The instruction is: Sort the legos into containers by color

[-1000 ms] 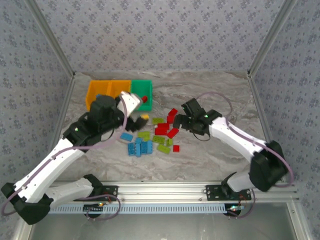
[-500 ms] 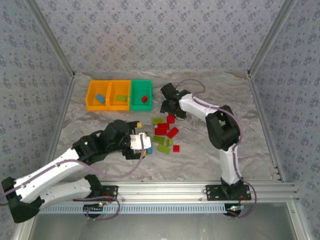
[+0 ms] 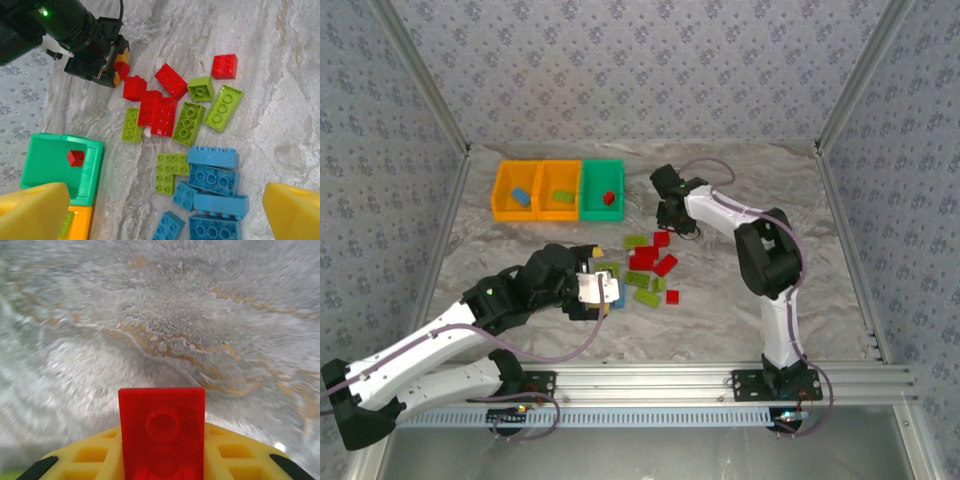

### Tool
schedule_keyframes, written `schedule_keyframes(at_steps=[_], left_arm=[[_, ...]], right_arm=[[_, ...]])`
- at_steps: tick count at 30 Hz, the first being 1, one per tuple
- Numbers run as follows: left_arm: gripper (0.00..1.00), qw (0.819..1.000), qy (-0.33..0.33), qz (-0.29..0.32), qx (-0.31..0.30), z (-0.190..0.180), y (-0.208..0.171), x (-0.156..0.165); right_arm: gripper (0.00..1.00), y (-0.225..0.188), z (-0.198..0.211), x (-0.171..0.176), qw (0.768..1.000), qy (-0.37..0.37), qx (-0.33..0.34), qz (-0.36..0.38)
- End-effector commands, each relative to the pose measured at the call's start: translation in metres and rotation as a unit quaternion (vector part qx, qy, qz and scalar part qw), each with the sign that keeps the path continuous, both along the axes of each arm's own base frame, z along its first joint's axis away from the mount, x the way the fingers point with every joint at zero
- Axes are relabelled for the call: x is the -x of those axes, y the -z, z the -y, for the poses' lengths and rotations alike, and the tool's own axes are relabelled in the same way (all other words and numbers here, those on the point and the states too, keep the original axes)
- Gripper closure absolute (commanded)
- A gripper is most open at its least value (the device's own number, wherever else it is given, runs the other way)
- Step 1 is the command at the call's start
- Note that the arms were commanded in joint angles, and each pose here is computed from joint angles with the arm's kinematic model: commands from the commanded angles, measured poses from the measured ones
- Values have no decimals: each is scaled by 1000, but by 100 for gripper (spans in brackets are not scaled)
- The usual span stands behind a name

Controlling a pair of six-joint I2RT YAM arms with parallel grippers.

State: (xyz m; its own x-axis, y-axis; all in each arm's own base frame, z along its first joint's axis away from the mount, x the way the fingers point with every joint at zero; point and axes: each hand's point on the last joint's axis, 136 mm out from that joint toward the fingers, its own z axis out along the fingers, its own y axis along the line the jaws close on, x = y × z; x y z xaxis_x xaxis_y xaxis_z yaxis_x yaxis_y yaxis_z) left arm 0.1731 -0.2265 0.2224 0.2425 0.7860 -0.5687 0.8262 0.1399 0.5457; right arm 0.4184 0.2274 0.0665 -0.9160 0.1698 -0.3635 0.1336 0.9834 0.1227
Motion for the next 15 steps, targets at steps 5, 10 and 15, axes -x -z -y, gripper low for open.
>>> schedule_keyframes(at_steps=[5,10,15], left_arm=[[1,966,-185,10,177,-26,-84,-57],[1,916,-295,21,270,-72,-113,-95],[1,890,-346,29,295,-98,-107,-117]], right_arm=[[75,-129,-89,44,960,-217,-49,171],[75,-135,-146,41,935,-282,-75,200],[73,-105,-179,-6,937,-285,-35,200]])
